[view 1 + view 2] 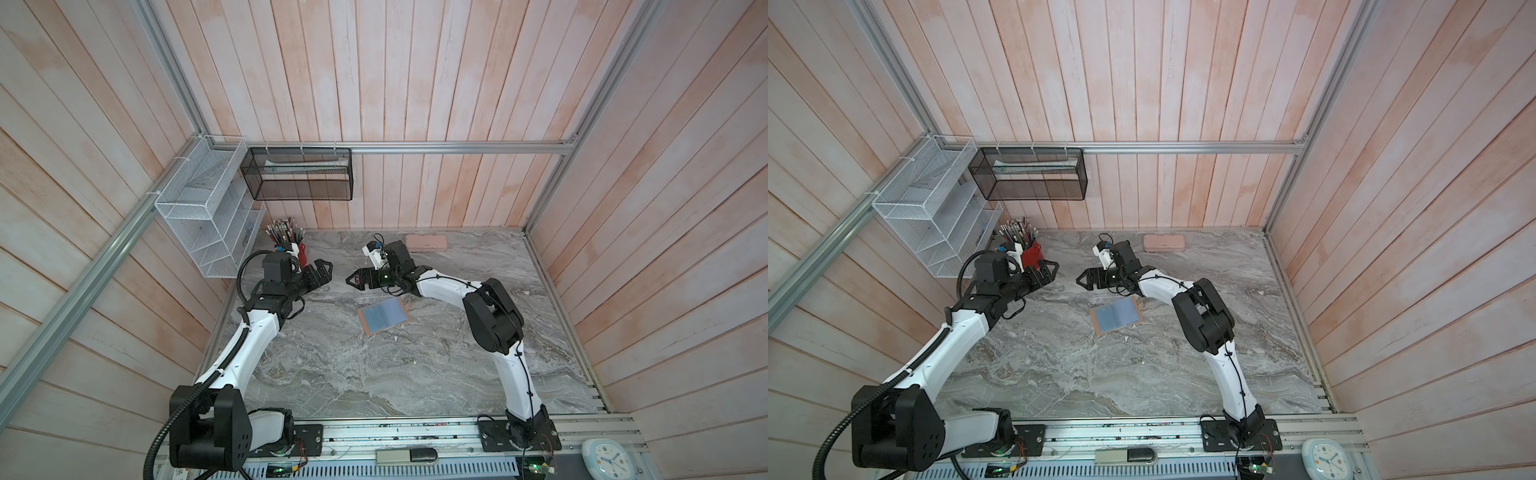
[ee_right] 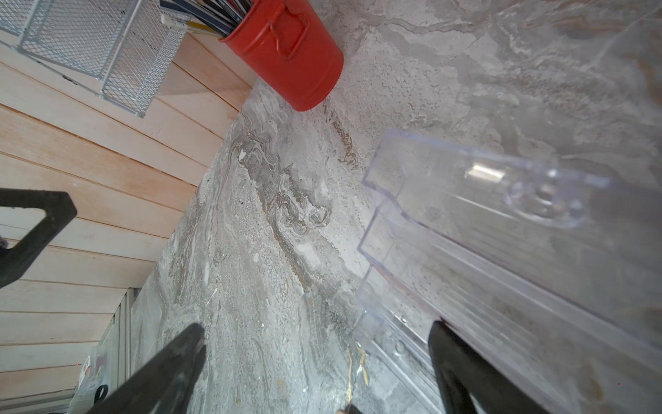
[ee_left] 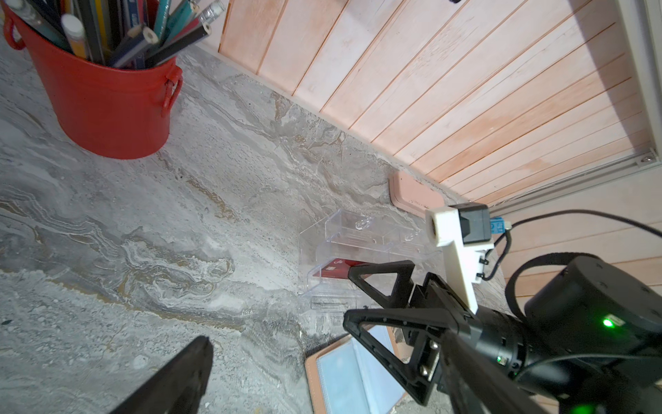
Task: Take the credit cards out of the card holder
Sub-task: Touch the credit card in the storage box.
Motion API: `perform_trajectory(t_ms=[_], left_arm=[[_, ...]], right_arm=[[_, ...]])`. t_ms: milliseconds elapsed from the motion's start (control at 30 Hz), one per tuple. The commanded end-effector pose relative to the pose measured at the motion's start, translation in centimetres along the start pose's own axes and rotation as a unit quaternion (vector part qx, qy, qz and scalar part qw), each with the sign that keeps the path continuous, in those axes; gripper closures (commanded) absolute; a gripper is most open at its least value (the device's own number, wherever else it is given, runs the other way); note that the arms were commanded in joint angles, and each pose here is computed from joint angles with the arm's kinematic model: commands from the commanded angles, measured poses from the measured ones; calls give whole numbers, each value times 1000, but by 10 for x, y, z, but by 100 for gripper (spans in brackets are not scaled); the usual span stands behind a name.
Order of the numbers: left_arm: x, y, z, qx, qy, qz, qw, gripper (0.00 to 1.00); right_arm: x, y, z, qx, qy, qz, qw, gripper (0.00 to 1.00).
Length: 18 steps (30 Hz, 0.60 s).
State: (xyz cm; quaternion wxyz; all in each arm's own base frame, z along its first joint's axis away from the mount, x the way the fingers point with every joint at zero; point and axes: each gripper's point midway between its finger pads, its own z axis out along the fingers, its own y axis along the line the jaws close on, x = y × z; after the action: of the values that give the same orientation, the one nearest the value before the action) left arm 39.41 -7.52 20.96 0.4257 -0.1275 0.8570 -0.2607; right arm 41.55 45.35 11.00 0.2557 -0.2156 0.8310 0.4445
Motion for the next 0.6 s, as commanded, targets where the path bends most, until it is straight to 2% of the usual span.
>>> perform_trajectory(t_ms=[0,567], left_arm=[[-3,-7,-2,22,-13,4,1000,0],[-5,-28,-6,40,-16,42,998,0]], right_arm=[[-4,-1,2,-5,2,-5,1000,2],[-9,21,-25,-13,-11,-22,1000,2]])
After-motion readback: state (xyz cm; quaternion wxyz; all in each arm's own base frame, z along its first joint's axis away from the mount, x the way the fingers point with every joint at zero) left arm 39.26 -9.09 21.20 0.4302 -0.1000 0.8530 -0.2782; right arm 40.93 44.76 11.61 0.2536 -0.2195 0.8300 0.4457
